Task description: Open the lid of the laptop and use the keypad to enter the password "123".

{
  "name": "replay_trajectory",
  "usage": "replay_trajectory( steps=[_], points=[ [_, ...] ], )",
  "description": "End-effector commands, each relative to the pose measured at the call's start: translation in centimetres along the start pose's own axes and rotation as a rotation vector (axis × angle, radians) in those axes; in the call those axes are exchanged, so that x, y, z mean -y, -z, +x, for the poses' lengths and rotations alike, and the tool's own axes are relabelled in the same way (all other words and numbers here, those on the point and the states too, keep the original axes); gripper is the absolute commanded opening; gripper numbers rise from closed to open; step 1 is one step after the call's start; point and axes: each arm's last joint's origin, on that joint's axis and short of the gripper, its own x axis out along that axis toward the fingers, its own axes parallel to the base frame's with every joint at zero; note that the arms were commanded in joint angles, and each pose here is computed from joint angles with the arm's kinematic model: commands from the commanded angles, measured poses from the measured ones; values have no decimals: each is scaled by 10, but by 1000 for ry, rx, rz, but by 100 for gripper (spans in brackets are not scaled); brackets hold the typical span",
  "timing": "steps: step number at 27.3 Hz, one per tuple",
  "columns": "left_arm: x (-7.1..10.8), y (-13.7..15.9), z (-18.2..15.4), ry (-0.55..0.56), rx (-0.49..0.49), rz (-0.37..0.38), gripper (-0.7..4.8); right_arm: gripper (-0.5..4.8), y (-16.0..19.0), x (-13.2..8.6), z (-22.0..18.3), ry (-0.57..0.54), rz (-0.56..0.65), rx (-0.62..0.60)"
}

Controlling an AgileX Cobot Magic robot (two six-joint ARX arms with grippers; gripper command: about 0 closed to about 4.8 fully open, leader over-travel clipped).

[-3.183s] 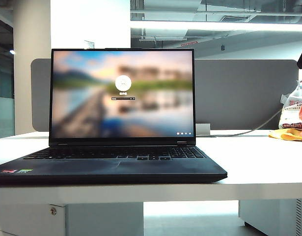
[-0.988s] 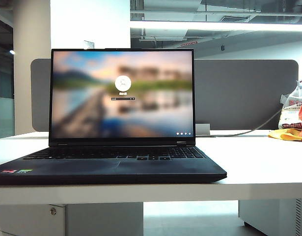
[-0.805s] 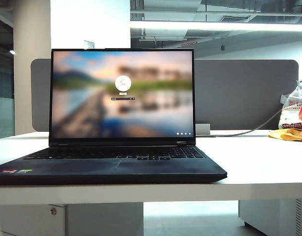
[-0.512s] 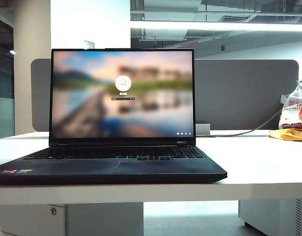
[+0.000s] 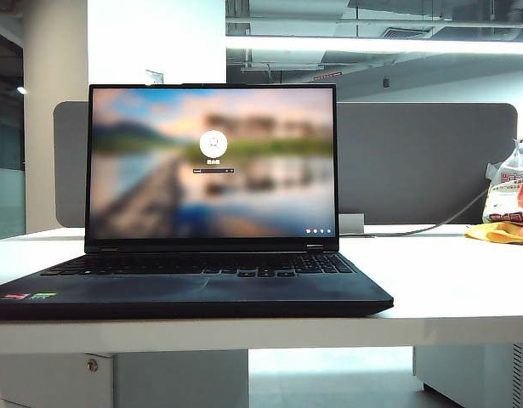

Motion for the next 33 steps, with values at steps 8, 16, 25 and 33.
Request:
replay_trajectory(
  steps=[8, 16, 25, 33],
  points=[
    [0, -1, 0, 8, 11, 0, -6, -1, 0, 1, 0, 26, -1, 7],
    [0, -1, 0, 8, 11, 0, -6, -1, 0, 1, 0, 26, -2, 7],
    [0, -1, 0, 8, 11, 0, -6, -1, 0, 1, 0, 26, -2, 7],
    [0, -1, 0, 8, 11, 0, -6, -1, 0, 1, 0, 26, -2, 7]
  ],
)
